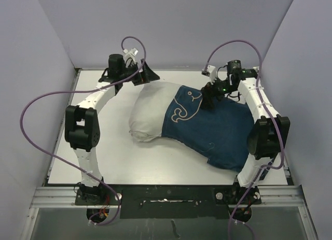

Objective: Put the pillow into the pillowcase
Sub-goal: Stuff the pillow into the pillowcase.

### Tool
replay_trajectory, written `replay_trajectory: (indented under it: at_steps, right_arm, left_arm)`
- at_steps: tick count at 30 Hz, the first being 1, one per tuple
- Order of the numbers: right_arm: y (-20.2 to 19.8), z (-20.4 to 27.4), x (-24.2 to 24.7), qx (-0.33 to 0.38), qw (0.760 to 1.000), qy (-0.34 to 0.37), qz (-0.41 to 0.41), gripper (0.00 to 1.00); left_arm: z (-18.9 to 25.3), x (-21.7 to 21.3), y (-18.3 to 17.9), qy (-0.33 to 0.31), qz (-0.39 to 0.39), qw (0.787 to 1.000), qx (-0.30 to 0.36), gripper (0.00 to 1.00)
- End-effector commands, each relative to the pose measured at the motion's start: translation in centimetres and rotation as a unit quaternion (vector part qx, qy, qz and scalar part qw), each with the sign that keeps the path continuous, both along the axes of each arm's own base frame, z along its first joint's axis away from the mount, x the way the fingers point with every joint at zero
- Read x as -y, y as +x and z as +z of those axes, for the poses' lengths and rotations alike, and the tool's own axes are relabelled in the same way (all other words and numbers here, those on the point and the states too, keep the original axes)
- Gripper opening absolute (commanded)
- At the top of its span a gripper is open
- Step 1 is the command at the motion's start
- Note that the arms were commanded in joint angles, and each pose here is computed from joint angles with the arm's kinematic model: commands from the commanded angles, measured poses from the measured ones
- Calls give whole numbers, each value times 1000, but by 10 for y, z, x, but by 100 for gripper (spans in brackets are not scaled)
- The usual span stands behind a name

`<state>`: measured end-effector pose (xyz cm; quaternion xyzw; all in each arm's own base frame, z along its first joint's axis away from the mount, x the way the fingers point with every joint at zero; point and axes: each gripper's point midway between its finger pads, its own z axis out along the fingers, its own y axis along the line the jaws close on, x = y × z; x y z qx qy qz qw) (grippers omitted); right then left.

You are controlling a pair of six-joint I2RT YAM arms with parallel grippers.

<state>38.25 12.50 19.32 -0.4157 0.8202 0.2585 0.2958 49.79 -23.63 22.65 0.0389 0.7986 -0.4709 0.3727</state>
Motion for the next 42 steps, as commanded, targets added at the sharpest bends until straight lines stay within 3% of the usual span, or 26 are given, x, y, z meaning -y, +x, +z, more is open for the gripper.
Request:
replay_trajectory:
  at_steps: [1,3,5,7,8,10,15,20,26,29,32,34,37,42]
  right_arm:
    - [34,11,-1,52,998,-13,-15,96]
    - [31,11,-10,41,999,0,0,81]
    - [26,18,-23,40,999,19,25,55]
    - [21,27,-37,52,997,33,47,20]
    - [20,33,-43,59,996,41,56,11]
    - [16,43,-54,76,993,56,73,0]
    - [16,66,-80,94,987,85,98,0]
    - [33,110,-147,123,975,139,124,0]
    - [35,192,-227,164,943,247,153,0]
    - [43,141,-228,121,962,208,130,0]
    - [84,45,-176,84,990,104,38,0]
    - [108,1,-133,72,996,47,-13,0]
    - [132,-17,-93,109,994,-12,-18,0]
    - [148,-2,-82,142,990,-11,-9,0]
  left_arm:
    - [-53,42,-33,29,-98,991,-83,95]
    - [-70,50,-45,41,-116,986,-109,84]
    - [-82,51,-53,41,-127,982,-133,68]
    - [-90,50,-58,40,-132,979,-148,51]
    - [-91,49,-60,36,-135,978,-153,38]
    - [-88,50,-62,22,-145,977,-154,23]
    - [-54,66,-61,-45,-179,975,-121,1]
    - [19,90,-61,-126,-212,968,-38,0]
    - [97,97,-59,-202,-206,957,40,0]
    - [110,84,-54,-216,-182,957,64,0]
    - [96,64,-43,-233,-150,959,51,0]
    - [78,58,-41,-232,-142,962,33,0]
    - [46,64,-45,-207,-146,967,6,0]
    - [7,93,-60,-181,-179,966,-36,0]
